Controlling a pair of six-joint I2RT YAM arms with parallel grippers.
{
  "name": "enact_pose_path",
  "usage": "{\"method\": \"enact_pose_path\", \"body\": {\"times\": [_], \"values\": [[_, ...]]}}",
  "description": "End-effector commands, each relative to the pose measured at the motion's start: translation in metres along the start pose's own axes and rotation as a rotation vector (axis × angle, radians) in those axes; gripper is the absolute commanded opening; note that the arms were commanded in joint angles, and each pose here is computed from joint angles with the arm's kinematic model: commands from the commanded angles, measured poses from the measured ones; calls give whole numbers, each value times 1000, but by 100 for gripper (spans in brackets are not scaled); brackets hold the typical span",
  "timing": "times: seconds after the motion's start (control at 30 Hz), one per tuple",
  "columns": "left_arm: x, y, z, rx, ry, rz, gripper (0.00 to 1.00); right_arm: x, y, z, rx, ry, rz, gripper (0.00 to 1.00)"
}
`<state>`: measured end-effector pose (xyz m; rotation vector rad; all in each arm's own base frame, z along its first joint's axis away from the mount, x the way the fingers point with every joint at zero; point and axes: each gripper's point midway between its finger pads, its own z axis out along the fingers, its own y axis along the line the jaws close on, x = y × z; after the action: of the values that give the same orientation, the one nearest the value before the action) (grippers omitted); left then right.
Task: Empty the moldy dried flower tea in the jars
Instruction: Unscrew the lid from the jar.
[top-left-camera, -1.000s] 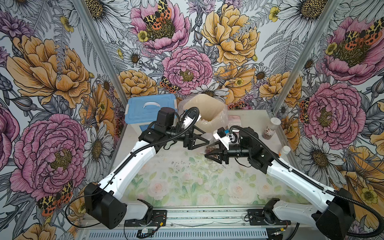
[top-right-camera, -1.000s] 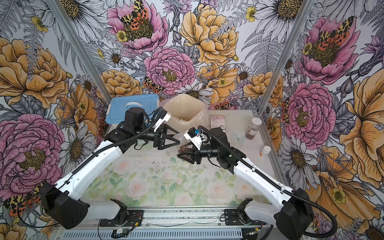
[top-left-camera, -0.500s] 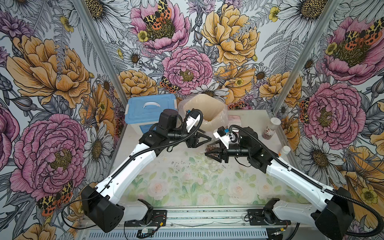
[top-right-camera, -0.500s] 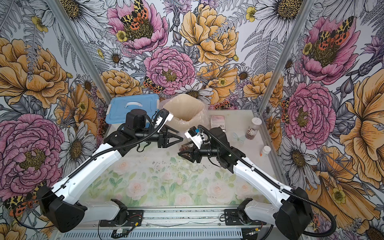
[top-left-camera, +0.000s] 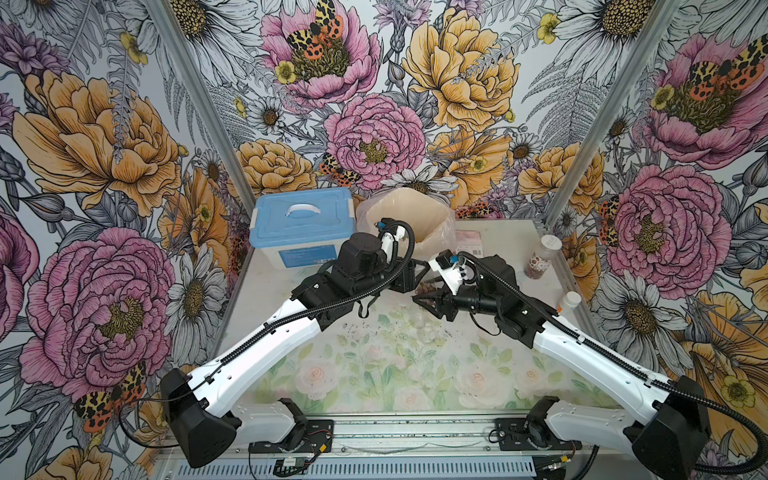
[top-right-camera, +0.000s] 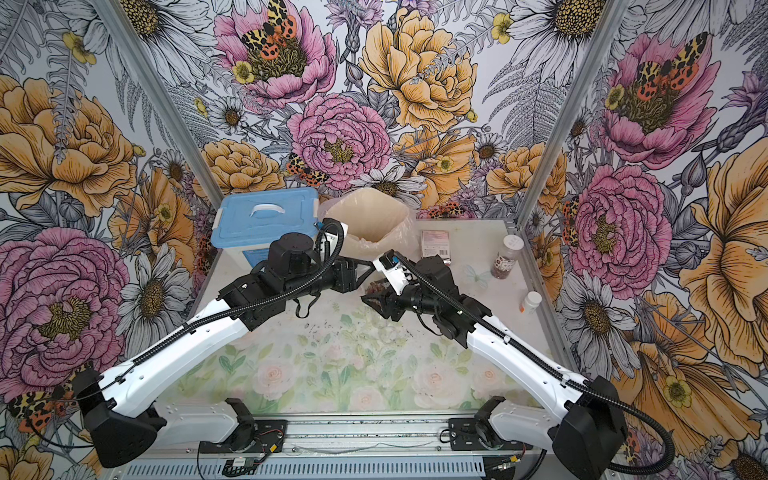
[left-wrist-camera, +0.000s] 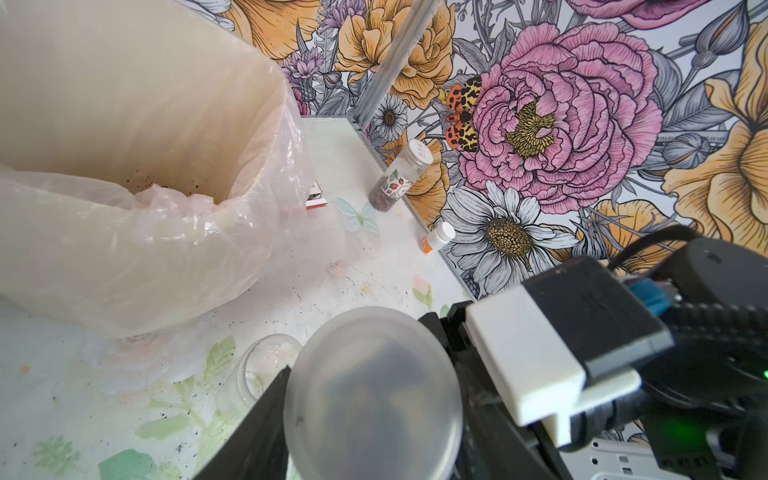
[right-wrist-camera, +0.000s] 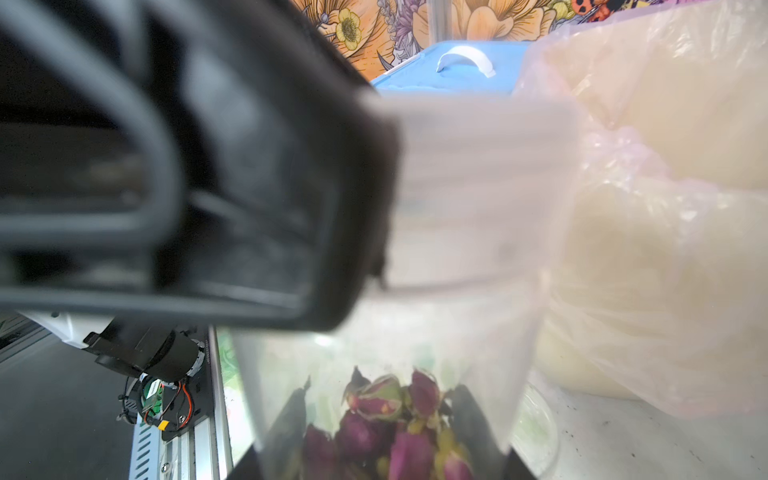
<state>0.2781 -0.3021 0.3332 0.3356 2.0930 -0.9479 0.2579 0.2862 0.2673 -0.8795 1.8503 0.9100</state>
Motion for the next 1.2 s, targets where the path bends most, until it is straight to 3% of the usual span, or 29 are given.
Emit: {"method": "enact_pose_path", "body": {"times": [0.0, 0.43, 0.67, 0.97, 1.17], "values": [[-9, 20, -2, -104, -64, -44, 48, -22, 4, -11, 21, -83, -64, 0], [4, -5, -3, 53, 11, 142, 79, -21, 13, -12, -27, -79, -69, 0], [-5, -10, -25, 145, 11, 182, 97, -18, 16, -12, -52, -69, -69, 0], [-9, -19, -75, 447, 40, 277, 99, -16, 41, -14, -215, -51, -64, 0], [-6, -28, -85, 633, 88, 308, 99, -19, 58, -15, -321, -42, -43, 0]]}}
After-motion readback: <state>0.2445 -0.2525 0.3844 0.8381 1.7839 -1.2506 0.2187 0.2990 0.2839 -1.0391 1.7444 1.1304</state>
